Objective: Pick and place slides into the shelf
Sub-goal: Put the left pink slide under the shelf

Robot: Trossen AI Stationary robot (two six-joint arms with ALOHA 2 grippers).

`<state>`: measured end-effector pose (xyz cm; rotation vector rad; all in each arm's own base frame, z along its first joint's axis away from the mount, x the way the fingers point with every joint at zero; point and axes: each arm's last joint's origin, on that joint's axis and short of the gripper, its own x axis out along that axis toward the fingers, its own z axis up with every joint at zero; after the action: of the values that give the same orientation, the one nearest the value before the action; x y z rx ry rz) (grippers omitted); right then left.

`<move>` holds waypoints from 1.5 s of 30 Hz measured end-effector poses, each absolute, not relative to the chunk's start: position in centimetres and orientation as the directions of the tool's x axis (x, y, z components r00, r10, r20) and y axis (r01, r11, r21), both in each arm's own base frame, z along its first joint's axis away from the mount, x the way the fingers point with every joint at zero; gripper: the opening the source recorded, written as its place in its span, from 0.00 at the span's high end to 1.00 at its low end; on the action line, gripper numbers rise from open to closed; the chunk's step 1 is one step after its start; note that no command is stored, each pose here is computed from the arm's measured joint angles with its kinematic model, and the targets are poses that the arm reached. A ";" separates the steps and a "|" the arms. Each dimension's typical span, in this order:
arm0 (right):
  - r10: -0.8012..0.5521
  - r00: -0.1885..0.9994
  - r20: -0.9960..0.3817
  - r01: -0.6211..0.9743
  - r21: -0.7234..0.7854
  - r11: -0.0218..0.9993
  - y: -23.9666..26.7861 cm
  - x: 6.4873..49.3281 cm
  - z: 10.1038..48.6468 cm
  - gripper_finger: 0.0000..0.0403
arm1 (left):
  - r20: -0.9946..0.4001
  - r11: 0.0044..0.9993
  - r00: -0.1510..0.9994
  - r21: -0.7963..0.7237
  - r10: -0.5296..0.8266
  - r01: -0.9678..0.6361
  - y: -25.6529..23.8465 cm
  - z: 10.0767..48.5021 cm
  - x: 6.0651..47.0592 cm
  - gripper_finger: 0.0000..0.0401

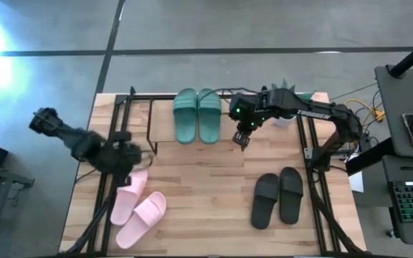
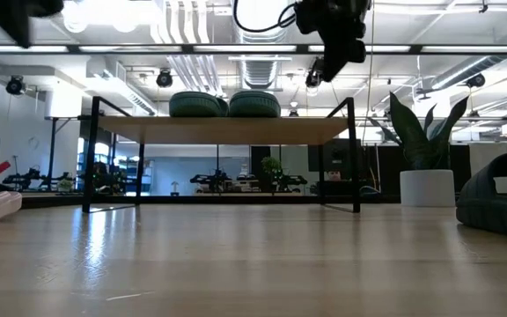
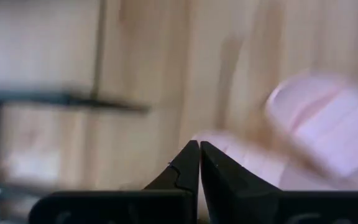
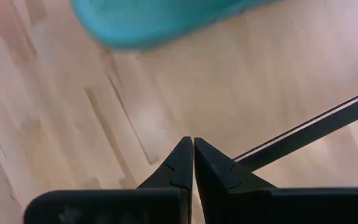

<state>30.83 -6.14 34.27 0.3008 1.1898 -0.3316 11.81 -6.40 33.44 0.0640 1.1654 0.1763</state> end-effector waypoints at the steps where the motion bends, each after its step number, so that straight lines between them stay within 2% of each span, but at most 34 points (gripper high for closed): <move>1: -0.087 0.320 -0.943 0.398 0.050 0.916 -5.9 30.8 33.8 0.98 | -0.915 0.977 0.345 0.183 0.210 -0.110 -6.8 33.3 11.2 1.00; 3: -0.079 0.298 -0.951 0.386 0.045 0.921 -5.4 30.6 33.0 0.98 | -0.920 0.978 0.340 0.164 0.198 -0.126 -8.2 33.1 10.8 1.00; 5: -0.074 0.288 -0.955 0.378 0.043 0.925 -5.0 30.3 32.4 0.98 | -0.917 0.983 0.373 0.081 0.139 -0.165 -9.6 32.9 10.4 1.00; 9: -0.077 0.322 -0.944 0.376 0.053 0.925 -4.7 29.5 31.6 0.98 | -0.928 0.965 0.351 0.032 0.126 -0.262 -12.7 31.9 9.8 1.00; 11: -0.082 0.356 -0.931 0.374 0.062 0.925 -4.6 29.1 31.5 0.98 | -0.935 0.956 0.322 0.055 0.152 -0.290 -14.3 30.9 9.7 1.00; 17: -0.099 0.447 -0.889 0.373 0.085 0.924 -4.7 28.4 31.8 0.98 | -0.964 0.948 0.124 0.200 0.236 -0.249 -18.8 26.7 10.2 0.98; 22: -0.072 0.467 -0.881 0.354 0.112 0.928 -4.6 28.1 32.3 0.98 | -0.937 0.894 0.058 0.308 0.344 -0.324 -20.6 23.9 11.1 0.81; 28: -0.014 0.479 -0.878 0.332 0.167 0.928 -4.4 28.1 32.3 0.98 | -0.908 0.845 -0.011 0.394 0.418 -0.361 -20.6 23.2 11.3 0.57; 32: -0.014 0.480 -0.877 0.361 0.183 0.914 -4.4 28.1 32.3 0.98 | -0.894 0.834 0.010 0.413 0.447 -0.366 -20.0 23.5 11.1 0.47; 37: -0.015 0.484 -0.875 0.367 0.188 0.911 -4.2 28.1 32.4 0.98 | -0.893 0.853 0.081 0.392 0.443 -0.344 -19.8 21.8 11.1 0.45; 43: -0.019 0.516 -0.856 0.370 0.203 0.906 -4.2 28.5 32.5 0.98 | -0.794 0.762 0.000 0.583 0.608 -0.282 -17.2 19.1 10.1 0.45; 45: -0.020 0.523 -0.852 0.377 0.210 0.902 -4.2 28.5 32.6 0.98 | -0.781 0.747 -0.011 0.601 0.624 -0.283 -16.4 18.5 9.8 0.45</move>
<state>28.54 -4.21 32.58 0.3956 0.9985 -0.2449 9.83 -16.36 18.53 0.3029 1.4096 0.7348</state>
